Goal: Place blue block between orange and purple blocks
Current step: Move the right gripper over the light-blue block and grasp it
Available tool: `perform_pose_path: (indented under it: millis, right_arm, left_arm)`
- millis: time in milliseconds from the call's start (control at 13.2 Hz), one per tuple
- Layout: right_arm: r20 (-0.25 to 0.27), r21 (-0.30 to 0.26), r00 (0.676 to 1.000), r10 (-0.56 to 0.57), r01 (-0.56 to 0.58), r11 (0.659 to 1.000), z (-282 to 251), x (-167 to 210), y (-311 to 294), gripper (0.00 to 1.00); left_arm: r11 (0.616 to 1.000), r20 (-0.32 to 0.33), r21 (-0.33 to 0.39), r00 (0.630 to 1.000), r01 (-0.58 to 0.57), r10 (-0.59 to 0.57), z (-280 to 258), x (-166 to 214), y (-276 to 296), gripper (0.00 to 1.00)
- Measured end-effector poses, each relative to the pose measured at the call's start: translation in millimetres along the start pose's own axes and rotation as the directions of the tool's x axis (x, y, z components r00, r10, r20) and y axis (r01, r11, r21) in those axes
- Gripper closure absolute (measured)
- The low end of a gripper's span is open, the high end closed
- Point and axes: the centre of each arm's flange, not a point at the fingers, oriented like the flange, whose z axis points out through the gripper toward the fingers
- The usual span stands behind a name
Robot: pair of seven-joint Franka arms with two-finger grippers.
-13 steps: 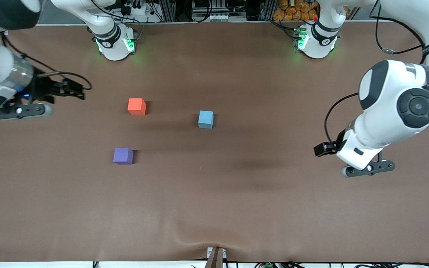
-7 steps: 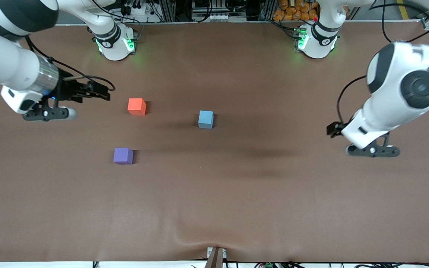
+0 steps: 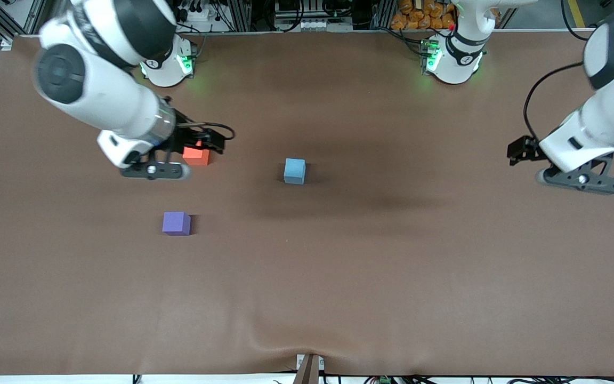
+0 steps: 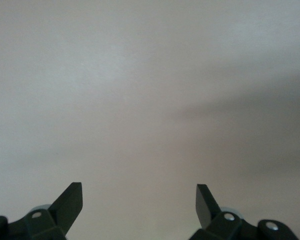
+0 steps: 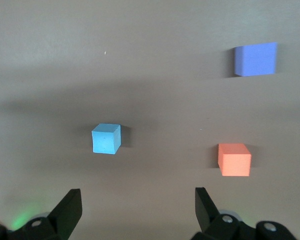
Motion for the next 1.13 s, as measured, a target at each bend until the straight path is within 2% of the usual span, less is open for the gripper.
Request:
perform_pose_path:
  millis: [151, 302, 528, 679, 906, 1132]
  right_arm:
    - [-0.006, -0.061, 0.998, -0.067, 0.066, 0.996, 48, -5, -46, 0.0]
    - [-0.003, -0.086, 0.994, -0.107, 0.106, 0.991, 99, -5, -83, 0.0]
    - [-0.029, -0.079, 0.997, -0.076, 0.073, 0.994, 153, 3, -107, 0.0]
    - [-0.041, -0.075, 0.997, -0.062, 0.059, 0.995, 176, 5, -108, 0.0]
    - [-0.032, -0.086, 0.996, -0.078, 0.075, 0.993, 201, -3, -115, 0.0]
    - [-0.053, -0.083, 0.993, -0.102, 0.098, 0.992, 244, -16, -126, 0.0]
  left_arm:
    - [1.0, -0.025, -0.011, 1.0, 0.008, -0.008, -35, -11, -1, 0.0]
    - [1.0, -0.028, -0.009, 1.0, -0.004, 0.003, -64, -35, 5, 0.0]
    - [0.998, -0.026, -0.003, 0.998, -0.061, 0.061, -88, -63, 1, 0.0]
    - [0.997, -0.013, -0.001, 0.997, -0.078, 0.078, -86, -65, -2, 0.0]
    - [0.997, -0.001, -0.003, 0.998, -0.071, 0.071, -80, -63, -4, 0.0]
    - [0.999, 0.002, -0.005, 0.999, -0.053, 0.053, -77, -61, -11, 0.0]
